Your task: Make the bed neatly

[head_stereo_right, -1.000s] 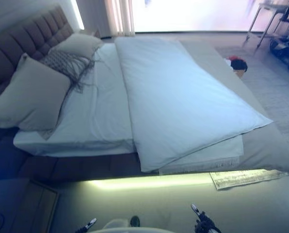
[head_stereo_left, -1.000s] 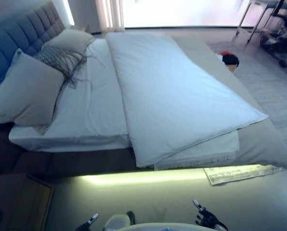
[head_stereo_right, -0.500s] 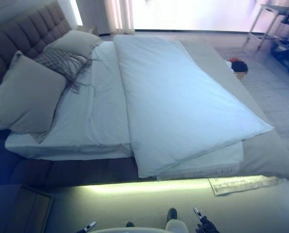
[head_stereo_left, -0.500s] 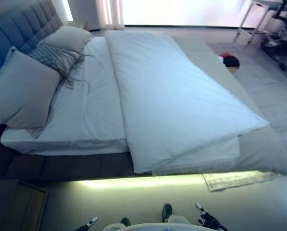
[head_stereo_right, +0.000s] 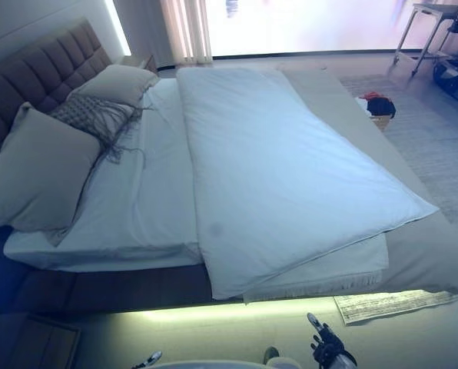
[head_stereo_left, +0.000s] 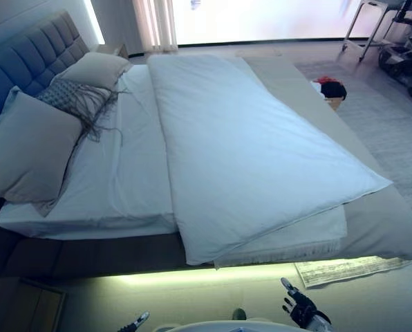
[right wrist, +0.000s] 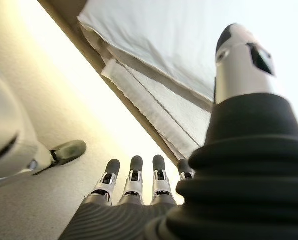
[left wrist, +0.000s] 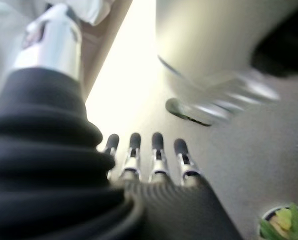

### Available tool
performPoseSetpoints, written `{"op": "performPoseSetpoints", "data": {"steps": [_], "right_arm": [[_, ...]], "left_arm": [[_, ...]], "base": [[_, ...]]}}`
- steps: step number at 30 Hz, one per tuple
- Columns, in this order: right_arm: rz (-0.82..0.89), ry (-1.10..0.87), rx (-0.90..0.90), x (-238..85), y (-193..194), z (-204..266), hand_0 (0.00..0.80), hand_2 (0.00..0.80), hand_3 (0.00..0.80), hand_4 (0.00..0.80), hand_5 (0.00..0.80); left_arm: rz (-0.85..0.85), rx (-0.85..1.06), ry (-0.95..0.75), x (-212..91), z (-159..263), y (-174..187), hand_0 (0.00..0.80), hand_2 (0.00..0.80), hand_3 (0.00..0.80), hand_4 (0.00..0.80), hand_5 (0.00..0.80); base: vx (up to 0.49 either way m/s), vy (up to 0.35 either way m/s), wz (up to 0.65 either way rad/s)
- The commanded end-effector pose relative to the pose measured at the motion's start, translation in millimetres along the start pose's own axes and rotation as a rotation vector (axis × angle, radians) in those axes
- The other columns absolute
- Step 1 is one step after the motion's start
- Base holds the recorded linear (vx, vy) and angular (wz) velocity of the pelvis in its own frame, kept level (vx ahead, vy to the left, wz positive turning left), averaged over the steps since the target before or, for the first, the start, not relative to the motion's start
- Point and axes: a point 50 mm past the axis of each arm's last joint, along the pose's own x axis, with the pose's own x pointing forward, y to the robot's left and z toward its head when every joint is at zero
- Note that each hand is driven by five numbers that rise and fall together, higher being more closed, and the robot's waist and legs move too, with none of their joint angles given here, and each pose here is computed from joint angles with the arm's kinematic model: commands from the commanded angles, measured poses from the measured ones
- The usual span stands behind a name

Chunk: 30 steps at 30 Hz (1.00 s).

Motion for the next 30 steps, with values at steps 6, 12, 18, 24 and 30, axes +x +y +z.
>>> {"op": "performPoseSetpoints", "data": {"steps": [6,12,18,24,30], "right_arm": [[0.017,-0.095,0.093,2.2,-2.9,30.4,0.000,0.000,0.000,0.000,0.000],[0.018,-0.106,0.198,-0.2,-10.7,25.7,0.000,0.000,0.000,0.000,0.000],[0.028,-0.142,0.222,2.2,-6.2,43.1,0.000,0.000,0.000,0.000,0.000],[0.077,-0.268,0.282,5.9,22.6,105.8,0.000,0.000,0.000,0.000,0.000],[0.062,-0.296,0.336,1.6,25.1,142.7,0.000,0.000,0.000,0.000,0.000]], "left_arm": [[0.025,0.067,0.032,-1.0,-12.0,8.6,0.000,0.000,0.000,0.000,0.000],[0.017,0.066,-0.042,-2.5,12.1,15.3,0.000,0.000,0.000,0.000,0.000],[0.041,0.098,-0.090,-6.2,34.3,27.4,0.000,0.000,0.000,0.000,0.000],[-0.015,0.100,-0.214,-10.0,82.2,3.3,0.000,0.000,0.000,0.000,0.000],[-0.075,0.092,-0.279,-14.7,108.1,-14.9,0.000,0.000,0.000,0.000,0.000]], "base": [[0.240,0.341,-0.24],[0.194,0.209,-0.07],[0.101,-0.011,-0.04],[-0.190,-0.168,0.07],[-0.102,-0.125,0.17]]}}
